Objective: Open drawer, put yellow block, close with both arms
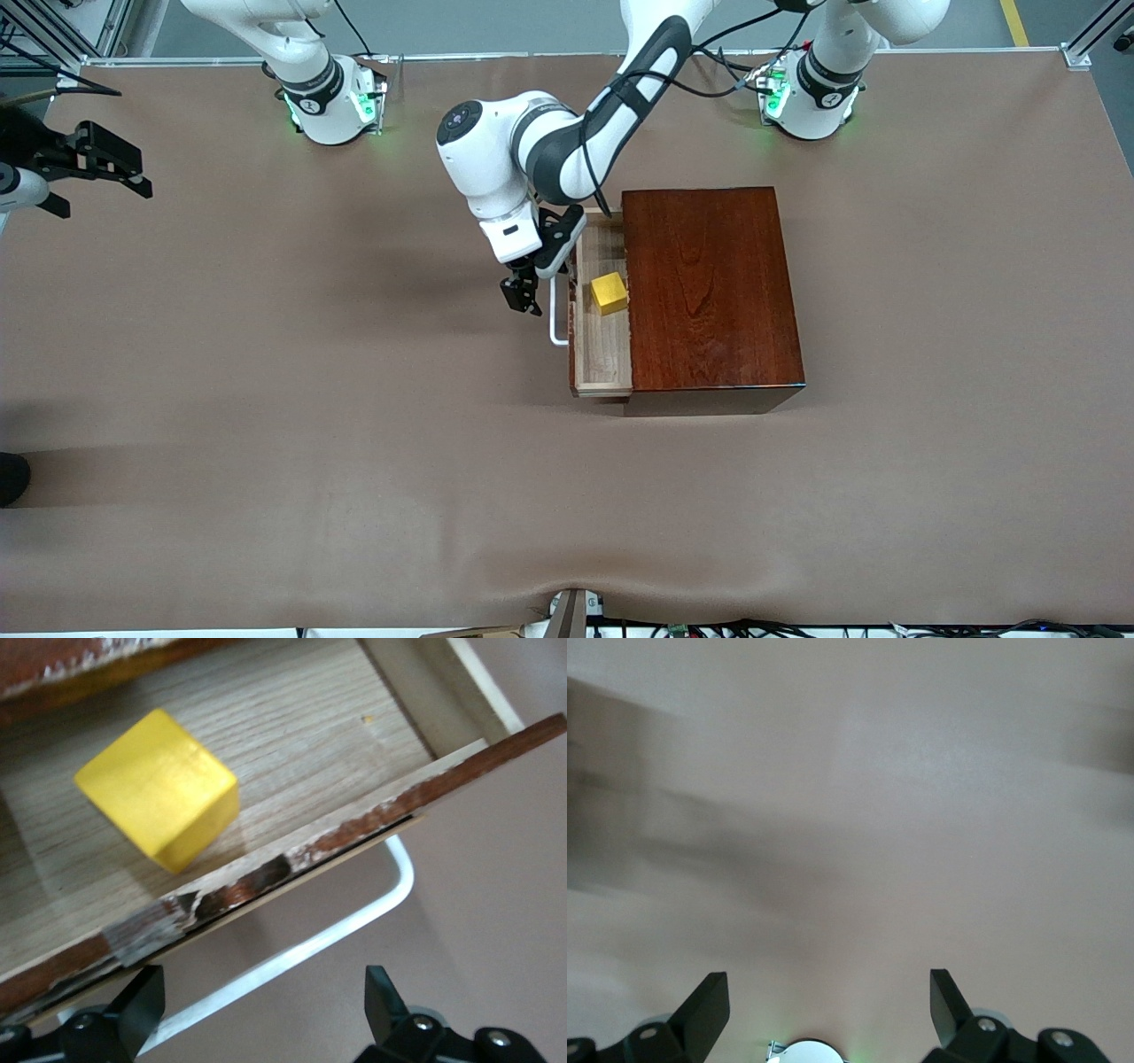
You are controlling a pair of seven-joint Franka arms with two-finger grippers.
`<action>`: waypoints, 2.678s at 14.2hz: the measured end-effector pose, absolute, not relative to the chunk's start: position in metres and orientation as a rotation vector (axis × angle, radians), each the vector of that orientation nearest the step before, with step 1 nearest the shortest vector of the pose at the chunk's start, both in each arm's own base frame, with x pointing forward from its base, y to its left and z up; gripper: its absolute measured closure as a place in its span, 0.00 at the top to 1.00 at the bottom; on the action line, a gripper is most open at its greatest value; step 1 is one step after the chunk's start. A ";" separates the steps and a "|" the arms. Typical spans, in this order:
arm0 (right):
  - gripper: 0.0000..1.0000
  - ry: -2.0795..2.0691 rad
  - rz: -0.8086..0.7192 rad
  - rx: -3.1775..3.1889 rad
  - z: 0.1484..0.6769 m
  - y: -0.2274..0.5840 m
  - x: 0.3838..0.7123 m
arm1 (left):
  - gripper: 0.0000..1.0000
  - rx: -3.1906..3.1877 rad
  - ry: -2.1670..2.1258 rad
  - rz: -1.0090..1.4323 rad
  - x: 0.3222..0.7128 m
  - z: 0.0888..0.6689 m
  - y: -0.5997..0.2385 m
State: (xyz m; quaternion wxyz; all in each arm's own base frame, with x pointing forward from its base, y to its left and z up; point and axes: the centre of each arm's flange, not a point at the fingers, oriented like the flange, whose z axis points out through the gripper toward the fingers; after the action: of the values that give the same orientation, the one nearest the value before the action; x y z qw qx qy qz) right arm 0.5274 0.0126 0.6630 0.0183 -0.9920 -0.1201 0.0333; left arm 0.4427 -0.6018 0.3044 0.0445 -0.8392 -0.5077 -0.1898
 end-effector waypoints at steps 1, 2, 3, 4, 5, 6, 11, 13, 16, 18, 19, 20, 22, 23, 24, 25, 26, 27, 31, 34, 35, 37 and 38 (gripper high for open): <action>1.00 -0.372 0.104 -3.081 0.663 0.014 0.527 | 1.00 -2.560 -1.542 -0.576 0.448 0.307 -0.597; 1.00 -0.368 0.104 -3.082 0.663 0.014 0.527 | 1.00 -2.558 -1.534 -0.572 0.453 0.310 -0.592; 1.00 -0.365 0.104 -3.082 0.663 0.014 0.527 | 1.00 -2.554 -1.528 -0.569 0.456 0.312 -0.589; 1.00 -0.363 0.104 -3.082 0.663 0.014 0.527 | 1.00 -2.553 -1.521 -0.566 0.459 0.313 -0.586; 1.00 -0.363 0.104 -3.082 0.663 0.014 0.527 | 1.00 -2.546 -1.513 -0.563 0.459 0.312 -0.584; 1.00 -0.362 0.105 -3.082 0.663 0.014 0.527 | 1.00 -2.538 -1.499 -0.558 0.460 0.311 -0.581; 1.00 -0.362 0.105 -3.082 0.663 0.014 0.527 | 1.00 -2.519 -1.443 -0.540 0.463 0.307 -0.572; 1.00 -0.361 0.106 -3.083 0.663 0.014 0.527 | 1.00 -2.509 -1.425 -0.528 0.468 0.308 -0.564; 1.00 -0.360 0.106 -3.083 0.663 0.014 0.527 | 1.00 -2.501 -1.390 -0.503 0.474 0.310 -0.548; 1.00 -0.359 0.106 -3.083 0.663 0.014 0.527 | 1.00 -2.501 -1.381 -0.492 0.478 0.313 -0.540; 1.00 -0.359 0.105 -3.083 0.663 0.014 0.527 | 1.00 -2.500 -1.383 -0.489 0.480 0.315 -0.537; 1.00 -0.358 0.104 -3.083 0.663 0.014 0.527 | 1.00 -2.500 -1.385 -0.488 0.481 0.317 -0.536; 1.00 -0.358 0.101 -3.084 0.663 0.014 0.528 | 1.00 -2.502 -1.383 -0.487 0.481 0.318 -0.535; 1.00 -0.359 0.099 -3.084 0.663 0.014 0.528 | 1.00 -2.503 -1.382 -0.487 0.481 0.318 -0.535; 1.00 -0.356 0.099 -3.085 0.663 0.015 0.528 | 1.00 -2.504 -1.382 -0.487 0.481 0.319 -0.535; 1.00 -0.350 0.099 -3.086 0.663 0.015 0.528 | 1.00 -2.507 -1.383 -0.486 0.481 0.320 -0.536; 1.00 -0.345 0.099 -3.091 0.663 0.015 0.528 | 1.00 -2.517 -1.384 -0.483 0.481 0.324 -0.537; 1.00 -0.340 0.098 -3.102 0.663 0.013 0.528 | 1.00 -2.540 -1.377 -0.476 0.481 0.333 -0.539; 1.00 -0.325 0.086 -3.121 0.664 0.010 0.529 | 1.00 -2.689 -1.360 -0.412 0.507 0.418 -0.514; 1.00 -0.297 0.077 -3.125 0.664 0.012 0.530 | 1.00 -2.798 -1.290 -0.403 0.541 0.490 -0.458; 1.00 -0.287 0.077 -3.126 0.664 0.012 0.530 | 1.00 -2.829 -1.256 -0.402 0.552 0.509 -0.435; 1.00 -0.278 0.077 -3.127 0.664 0.011 0.530 | 1.00 -2.898 -1.174 -0.357 0.571 0.538 -0.388; 1.00 -0.274 0.077 -3.128 0.664 0.011 0.530 | 1.00 -2.928 -1.130 -0.328 0.579 0.547 -0.363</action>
State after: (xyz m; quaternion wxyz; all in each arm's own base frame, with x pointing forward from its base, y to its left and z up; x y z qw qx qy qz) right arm 0.5299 0.0108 0.6645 0.0003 -0.9959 -0.0872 0.0244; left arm 0.5792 -0.3632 0.5470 -0.0072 -0.9279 -0.3580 -0.1040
